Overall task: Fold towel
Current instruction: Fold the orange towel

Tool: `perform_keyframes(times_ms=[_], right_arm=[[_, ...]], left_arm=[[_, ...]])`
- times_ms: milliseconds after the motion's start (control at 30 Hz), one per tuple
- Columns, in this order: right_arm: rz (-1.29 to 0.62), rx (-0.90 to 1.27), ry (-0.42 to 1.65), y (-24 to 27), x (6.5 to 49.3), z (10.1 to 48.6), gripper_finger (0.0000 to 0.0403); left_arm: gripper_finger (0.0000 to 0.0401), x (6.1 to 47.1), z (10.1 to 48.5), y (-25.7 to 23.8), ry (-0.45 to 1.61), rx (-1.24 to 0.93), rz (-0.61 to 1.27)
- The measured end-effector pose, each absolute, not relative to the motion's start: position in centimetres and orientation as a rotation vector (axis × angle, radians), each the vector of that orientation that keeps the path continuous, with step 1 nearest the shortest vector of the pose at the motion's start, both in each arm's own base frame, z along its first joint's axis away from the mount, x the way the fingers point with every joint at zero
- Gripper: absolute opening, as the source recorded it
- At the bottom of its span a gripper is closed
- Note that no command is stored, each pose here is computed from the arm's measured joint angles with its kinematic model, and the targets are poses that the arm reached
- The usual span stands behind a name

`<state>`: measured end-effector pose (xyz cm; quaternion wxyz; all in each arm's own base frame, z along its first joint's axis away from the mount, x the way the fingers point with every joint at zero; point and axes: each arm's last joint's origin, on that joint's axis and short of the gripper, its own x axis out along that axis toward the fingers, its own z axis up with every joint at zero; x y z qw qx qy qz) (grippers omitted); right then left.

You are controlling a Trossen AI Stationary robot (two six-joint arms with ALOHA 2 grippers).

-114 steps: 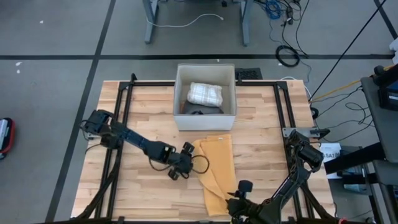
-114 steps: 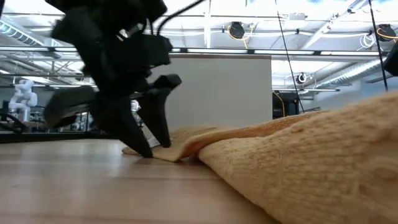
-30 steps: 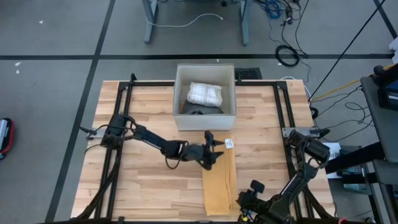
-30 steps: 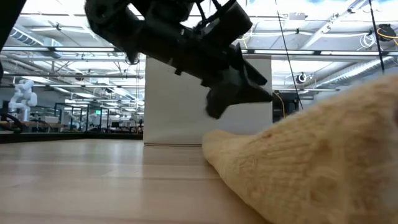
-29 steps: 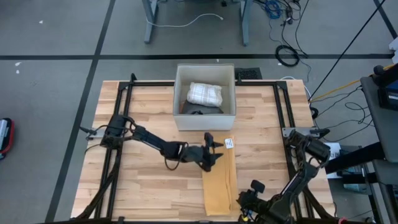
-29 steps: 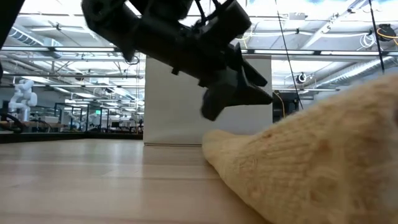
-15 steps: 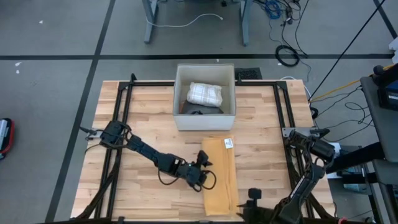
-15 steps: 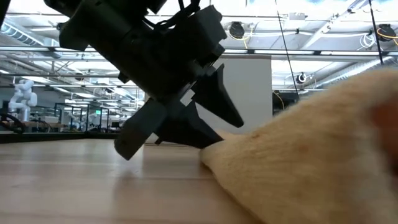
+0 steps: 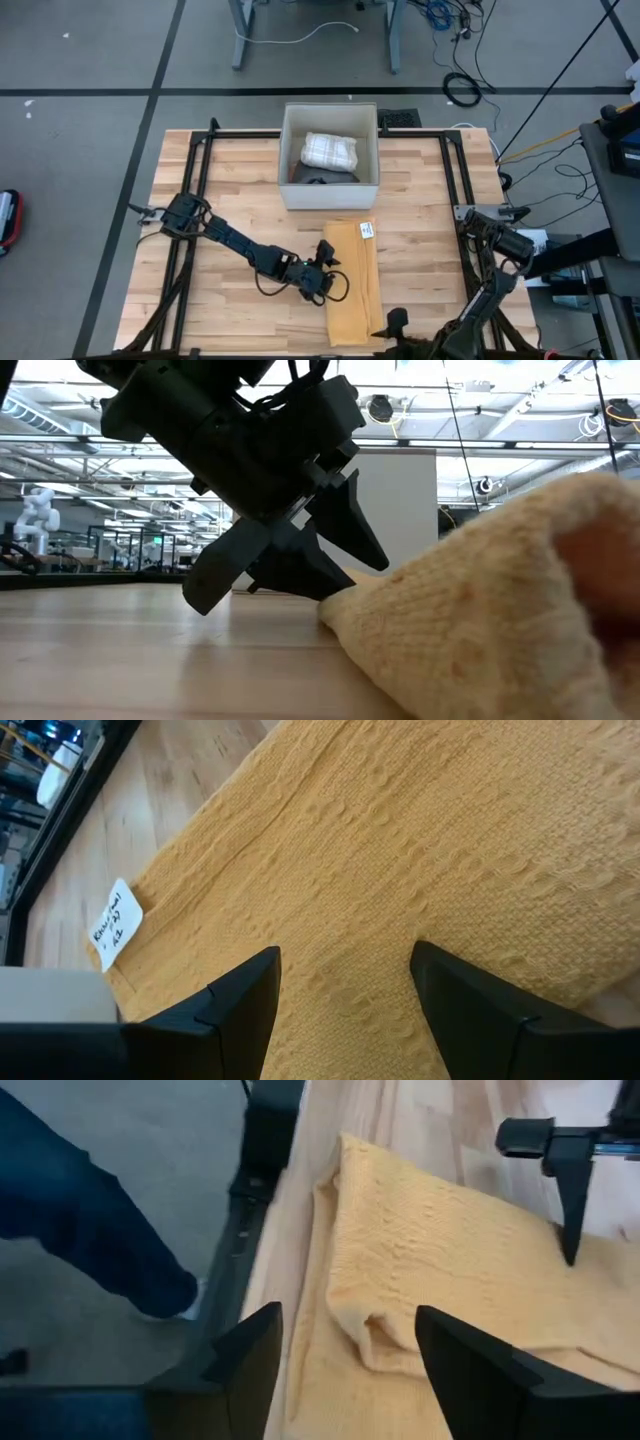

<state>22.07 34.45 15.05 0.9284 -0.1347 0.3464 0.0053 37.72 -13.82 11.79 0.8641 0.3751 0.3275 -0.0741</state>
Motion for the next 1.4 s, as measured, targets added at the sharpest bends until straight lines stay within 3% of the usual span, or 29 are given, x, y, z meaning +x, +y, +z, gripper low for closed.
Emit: perform_keyframes(times_ms=[200,667,800,1033,1233,1400], right_arm=[[0.035,-0.356,0.717,34.3,24.0,12.8,0.0226],[0.038,-0.351,0.763,33.9,25.6,10.3,0.0184],[0.002,-0.313,0.763,33.7,25.7,10.2,0.0148],[-0.030,-0.305,0.785,32.8,26.6,10.1,0.0014],[-0.037,-0.271,0.785,32.6,27.2,11.1,0.0006],[-0.044,-0.214,0.707,32.8,27.7,15.1,0.0005]], left_arm=[[0.0238,37.8,11.9,-13.8,0.677,0.780,-0.155],[0.0238,37.9,11.9,-13.8,0.671,0.766,-0.150],[0.0238,37.9,11.9,-13.8,0.668,0.755,-0.166],[0.0238,37.9,11.9,-13.9,0.666,0.745,-0.180],[0.0238,37.9,11.9,-13.9,0.666,0.740,-0.179],[0.0238,37.8,11.9,-14.0,0.664,0.733,-0.195]])
